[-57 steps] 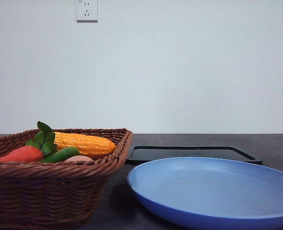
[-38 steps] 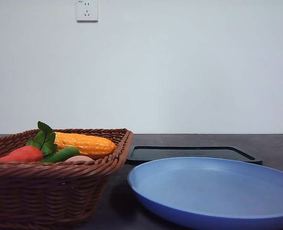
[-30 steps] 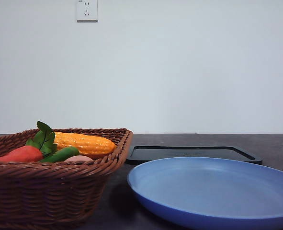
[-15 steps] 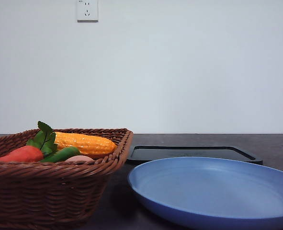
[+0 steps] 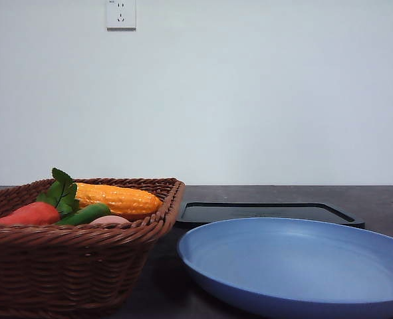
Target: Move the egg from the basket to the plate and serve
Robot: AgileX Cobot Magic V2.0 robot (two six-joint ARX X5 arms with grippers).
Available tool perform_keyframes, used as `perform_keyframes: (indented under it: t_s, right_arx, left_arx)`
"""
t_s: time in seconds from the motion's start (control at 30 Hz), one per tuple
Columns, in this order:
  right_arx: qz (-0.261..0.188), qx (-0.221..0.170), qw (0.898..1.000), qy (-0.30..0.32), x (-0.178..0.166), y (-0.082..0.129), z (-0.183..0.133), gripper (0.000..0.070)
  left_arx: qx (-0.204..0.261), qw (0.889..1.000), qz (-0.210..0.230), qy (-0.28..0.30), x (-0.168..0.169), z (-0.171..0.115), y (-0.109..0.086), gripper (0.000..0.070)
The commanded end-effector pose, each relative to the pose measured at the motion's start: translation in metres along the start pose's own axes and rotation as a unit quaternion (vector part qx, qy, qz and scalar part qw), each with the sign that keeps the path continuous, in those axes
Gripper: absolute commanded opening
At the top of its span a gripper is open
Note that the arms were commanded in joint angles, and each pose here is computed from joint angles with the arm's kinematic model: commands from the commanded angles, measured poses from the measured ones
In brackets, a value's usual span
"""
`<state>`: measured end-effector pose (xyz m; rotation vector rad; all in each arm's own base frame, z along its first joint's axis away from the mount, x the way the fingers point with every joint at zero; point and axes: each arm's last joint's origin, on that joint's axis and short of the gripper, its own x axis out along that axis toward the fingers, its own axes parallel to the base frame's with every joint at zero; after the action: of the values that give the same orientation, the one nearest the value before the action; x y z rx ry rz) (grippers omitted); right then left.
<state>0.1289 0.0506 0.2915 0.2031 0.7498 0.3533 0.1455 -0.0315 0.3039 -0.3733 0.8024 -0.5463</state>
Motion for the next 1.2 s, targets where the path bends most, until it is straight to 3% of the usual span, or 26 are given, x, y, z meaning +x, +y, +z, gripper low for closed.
perform_keyframes:
  t_s: [0.0, 0.1, 0.2, 0.3, 0.6, 0.8, 0.9, 1.0, 1.17]
  right_arx:
    - [0.014, -0.018, 0.999, 0.027, 0.006, 0.002, 0.002, 0.0002]
    - [0.029, -0.015, 0.998, 0.058, 0.017, 0.002, 0.003, 0.0099]
    - [0.023, -0.009, 0.996, 0.084, 0.025, 0.001, 0.002, 0.0232]
    - [0.006, -0.001, 0.993, 0.115, 0.033, -0.003, 0.0, 0.0268]
    - [-0.022, 0.025, 0.976, 0.214, 0.078, -0.02, -0.029, 0.0269]
    - [0.025, 0.078, 0.969, 0.234, 0.102, -0.037, -0.049, 0.0269]
    - [0.025, 0.087, 0.969, 0.231, 0.11, -0.044, -0.053, 0.0269]
    - [0.053, 0.102, 0.968, 0.223, 0.115, -0.047, -0.052, 0.0267]
    - [0.079, 0.126, 0.96, 0.237, 0.124, -0.053, -0.053, 0.0245]
  left_arx:
    - [0.02, 1.0, -0.019, 0.014, 0.003, 0.003, -0.003, 0.0001]
    - [0.015, 0.998, -0.034, 0.042, 0.011, 0.002, -0.004, 0.0059]
    - [0.012, 0.998, -0.038, 0.058, 0.016, 0.002, -0.004, 0.0225]
    - [0.012, 0.997, -0.041, 0.066, 0.019, 0.001, -0.005, 0.0329]
    - [0.022, 0.996, -0.052, 0.075, 0.021, -0.001, -0.01, 0.0341]
    - [0.022, 0.996, -0.052, 0.075, 0.021, -0.001, -0.01, 0.034]
    - [0.023, 0.996, -0.052, 0.074, 0.021, -0.001, -0.01, 0.034]
    - [0.023, 0.996, -0.052, 0.074, 0.021, -0.001, -0.01, 0.034]
    - [0.025, 0.995, -0.054, 0.077, 0.022, -0.001, -0.011, 0.034]
